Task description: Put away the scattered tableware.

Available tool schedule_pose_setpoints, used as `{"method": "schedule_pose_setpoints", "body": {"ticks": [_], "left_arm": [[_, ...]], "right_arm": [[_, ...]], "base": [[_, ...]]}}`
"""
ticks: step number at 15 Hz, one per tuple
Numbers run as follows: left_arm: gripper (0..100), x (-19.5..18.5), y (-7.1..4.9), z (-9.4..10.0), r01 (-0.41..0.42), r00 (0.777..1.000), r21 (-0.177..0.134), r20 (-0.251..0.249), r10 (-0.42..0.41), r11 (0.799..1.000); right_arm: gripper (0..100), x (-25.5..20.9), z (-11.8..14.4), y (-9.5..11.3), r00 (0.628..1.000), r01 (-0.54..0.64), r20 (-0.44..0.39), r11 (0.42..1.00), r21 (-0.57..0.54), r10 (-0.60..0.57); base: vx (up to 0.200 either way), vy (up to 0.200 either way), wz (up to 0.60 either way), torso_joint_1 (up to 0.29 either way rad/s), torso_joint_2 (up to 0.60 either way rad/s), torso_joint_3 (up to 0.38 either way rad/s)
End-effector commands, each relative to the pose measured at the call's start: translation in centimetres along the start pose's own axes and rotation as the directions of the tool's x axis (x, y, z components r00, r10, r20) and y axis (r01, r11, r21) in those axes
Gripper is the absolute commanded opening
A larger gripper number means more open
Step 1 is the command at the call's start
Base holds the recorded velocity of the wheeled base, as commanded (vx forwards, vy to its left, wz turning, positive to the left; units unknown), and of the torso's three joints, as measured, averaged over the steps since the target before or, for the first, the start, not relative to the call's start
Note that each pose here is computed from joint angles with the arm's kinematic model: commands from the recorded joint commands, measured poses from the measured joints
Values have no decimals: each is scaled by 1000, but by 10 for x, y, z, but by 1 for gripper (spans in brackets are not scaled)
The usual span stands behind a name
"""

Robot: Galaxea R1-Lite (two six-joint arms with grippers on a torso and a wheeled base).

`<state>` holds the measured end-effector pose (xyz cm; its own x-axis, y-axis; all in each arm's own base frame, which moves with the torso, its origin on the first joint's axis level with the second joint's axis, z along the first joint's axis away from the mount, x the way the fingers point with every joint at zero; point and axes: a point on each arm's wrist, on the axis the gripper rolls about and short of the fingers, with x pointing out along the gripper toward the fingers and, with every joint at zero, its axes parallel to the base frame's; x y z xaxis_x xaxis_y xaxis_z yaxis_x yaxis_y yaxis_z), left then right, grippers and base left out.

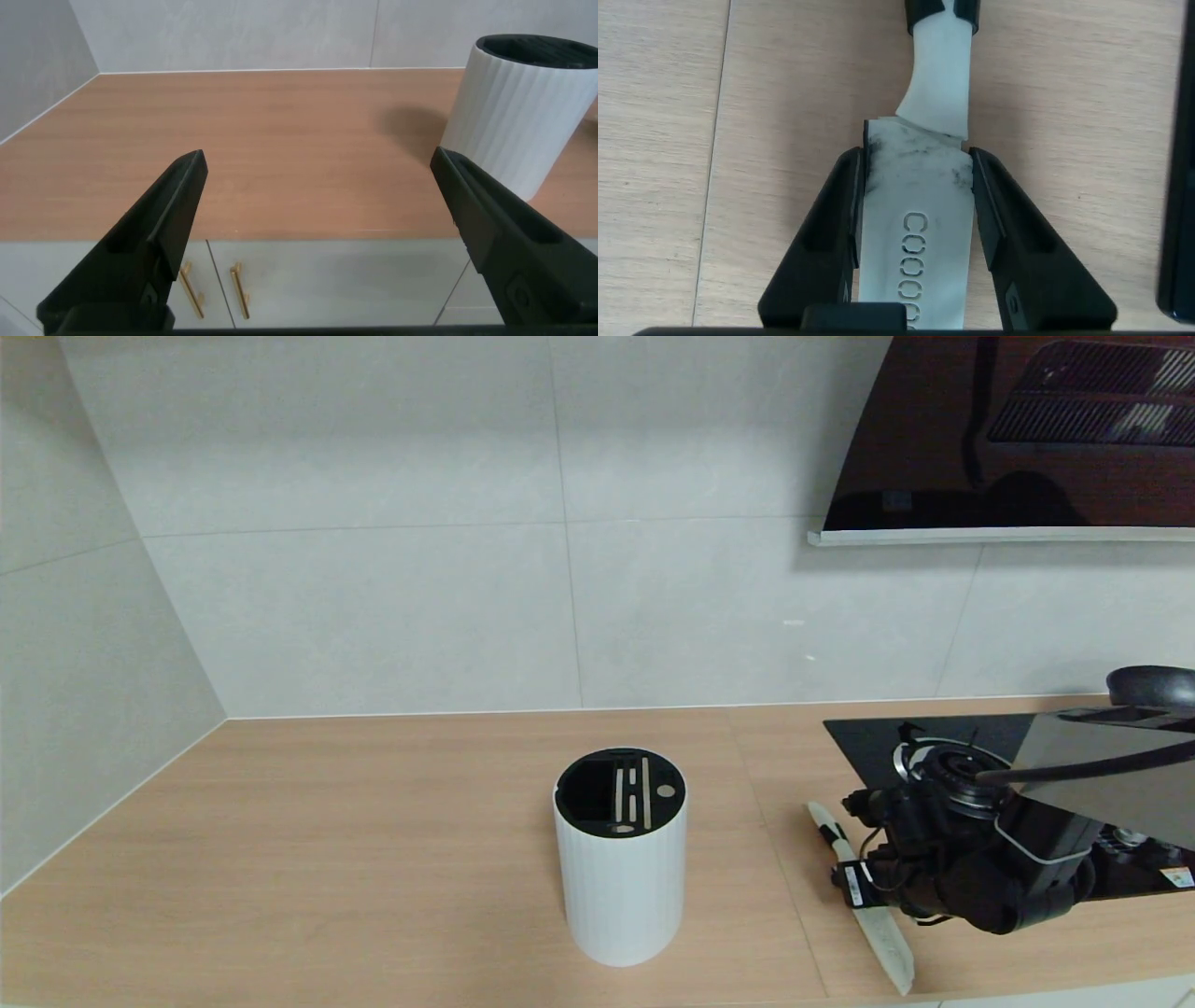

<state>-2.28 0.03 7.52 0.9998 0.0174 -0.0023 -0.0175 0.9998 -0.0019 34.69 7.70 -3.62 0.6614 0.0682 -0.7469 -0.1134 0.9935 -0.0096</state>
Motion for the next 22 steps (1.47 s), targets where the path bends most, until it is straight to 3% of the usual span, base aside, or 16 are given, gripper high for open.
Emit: {"method": "schedule_pose_setpoints", "body": {"ticks": [1,8,9,10,12,13,14,15,16,17,18,20,22], "left_arm": [[100,0,0,0,-1,1000,0,-1,1,1000],[100,0,0,2,2,1000,22,10,-2,1000],[100,-7,-1,23,28,996,60,80,-33,998],[100,-10,-2,42,109,991,65,69,-114,992],[100,-3,-6,86,300,954,43,-43,-298,953],[100,10,-8,112,392,917,4,-89,-390,920],[100,10,-8,112,392,917,4,-89,-390,920],[100,58,-13,169,497,849,-96,-151,-506,863],[100,86,-15,191,508,830,-164,-170,-532,845],[100,110,-18,204,530,808,-206,-171,-564,823],[100,135,-24,210,572,773,-231,-169,-611,787],[100,182,-52,205,657,684,-304,-147,-715,690],[100,213,-80,186,675,617,-428,-118,-778,600]], "right_arm": [[0,-15,15,0,998,4,65,1000,28,-5],[0,-71,48,-4,975,-9,224,997,75,-8],[0,-102,65,-5,951,-23,310,997,78,-2],[0,-121,76,-4,928,-35,373,996,78,3],[0,-146,93,3,886,-64,463,996,58,30],[0,-160,104,9,864,-82,500,996,42,50],[0,-160,104,9,864,-82,500,996,42,50],[0,-201,130,35,827,-157,544,987,-21,143],[0,-215,140,53,808,-195,557,979,-58,194],[0,-223,144,67,788,-226,569,970,-89,236],[0,-229,144,80,772,-254,573,960,-118,274],[0,-242,137,101,746,-303,569,937,-172,346],[0,-254,120,123,736,-343,539,913,-223,408]], "base": [[0,0,0,0,0,0],[0,0,0,0,0,0],[0,0,0,0,0,0],[0,0,0,0,0,0],[0,0,0,0,0,0],[0,0,0,0,0,0],[0,0,0,0,0,0],[0,0,0,0,0,0],[0,0,0,0,0,0],[0,0,0,0,0,0],[0,0,0,0,0,0],[0,0,0,0,0,0],[0,0,0,0,0,0]]}}
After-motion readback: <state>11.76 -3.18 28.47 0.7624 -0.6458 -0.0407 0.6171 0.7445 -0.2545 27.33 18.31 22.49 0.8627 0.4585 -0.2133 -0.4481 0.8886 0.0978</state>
